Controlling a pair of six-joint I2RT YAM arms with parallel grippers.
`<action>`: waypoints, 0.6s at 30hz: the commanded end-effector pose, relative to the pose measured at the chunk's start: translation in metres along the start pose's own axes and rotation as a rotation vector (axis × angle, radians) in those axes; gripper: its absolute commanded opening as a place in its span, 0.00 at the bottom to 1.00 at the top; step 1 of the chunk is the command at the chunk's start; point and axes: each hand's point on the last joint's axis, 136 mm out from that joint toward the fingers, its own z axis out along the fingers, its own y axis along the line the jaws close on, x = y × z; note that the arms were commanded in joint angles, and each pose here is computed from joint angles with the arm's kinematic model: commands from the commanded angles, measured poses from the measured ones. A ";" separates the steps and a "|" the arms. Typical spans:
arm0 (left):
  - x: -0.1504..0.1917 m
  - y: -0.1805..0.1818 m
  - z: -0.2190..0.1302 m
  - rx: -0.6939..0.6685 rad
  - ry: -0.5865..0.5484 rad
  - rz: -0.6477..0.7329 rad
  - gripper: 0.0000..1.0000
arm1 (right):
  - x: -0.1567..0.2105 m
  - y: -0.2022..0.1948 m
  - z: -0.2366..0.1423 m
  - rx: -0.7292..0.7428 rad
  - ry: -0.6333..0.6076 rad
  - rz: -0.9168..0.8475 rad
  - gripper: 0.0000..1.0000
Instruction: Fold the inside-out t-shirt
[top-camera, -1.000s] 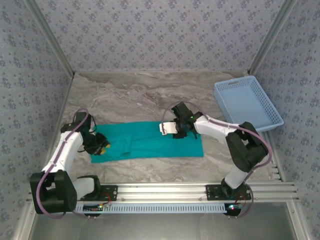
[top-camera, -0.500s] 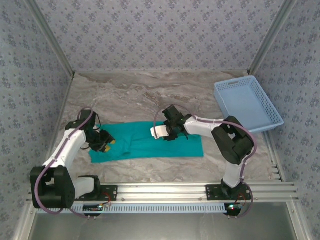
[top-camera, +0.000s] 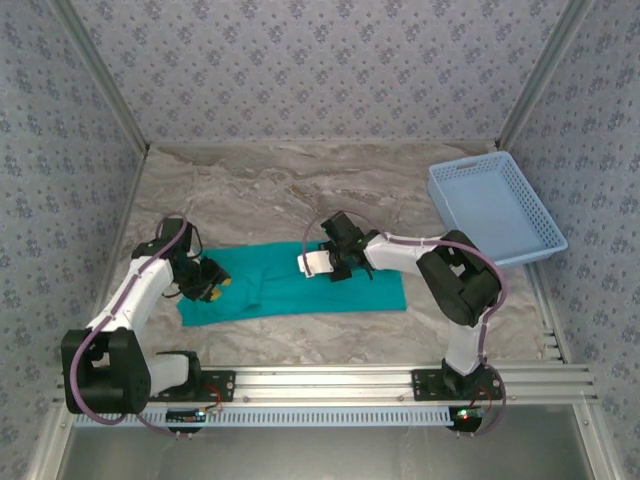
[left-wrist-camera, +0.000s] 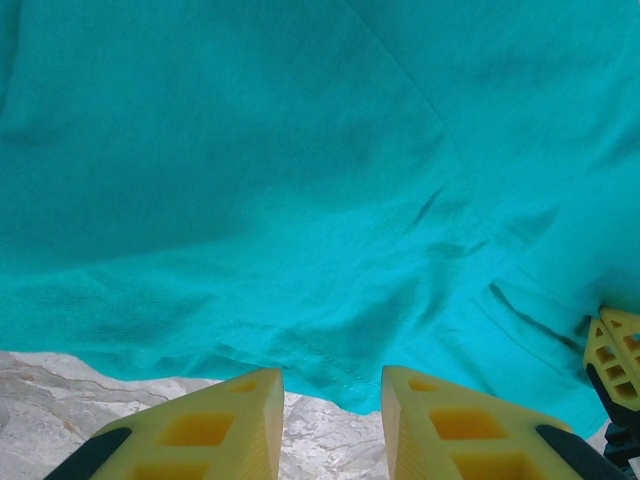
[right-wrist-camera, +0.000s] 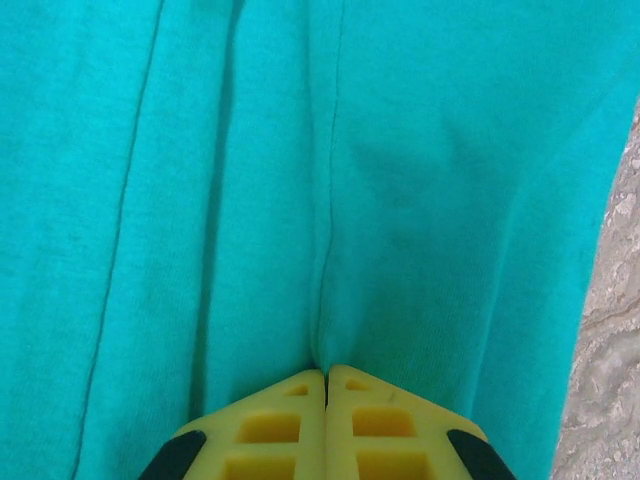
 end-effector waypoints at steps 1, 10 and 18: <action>0.000 0.003 0.002 -0.012 -0.003 -0.013 0.32 | -0.017 -0.011 -0.018 0.010 -0.035 -0.009 0.00; -0.003 0.001 0.001 -0.011 -0.007 -0.013 0.32 | -0.041 -0.014 -0.048 -0.073 -0.042 0.076 0.00; -0.008 -0.011 -0.005 0.014 -0.013 0.013 0.33 | -0.070 0.022 -0.052 -0.246 -0.150 0.273 0.28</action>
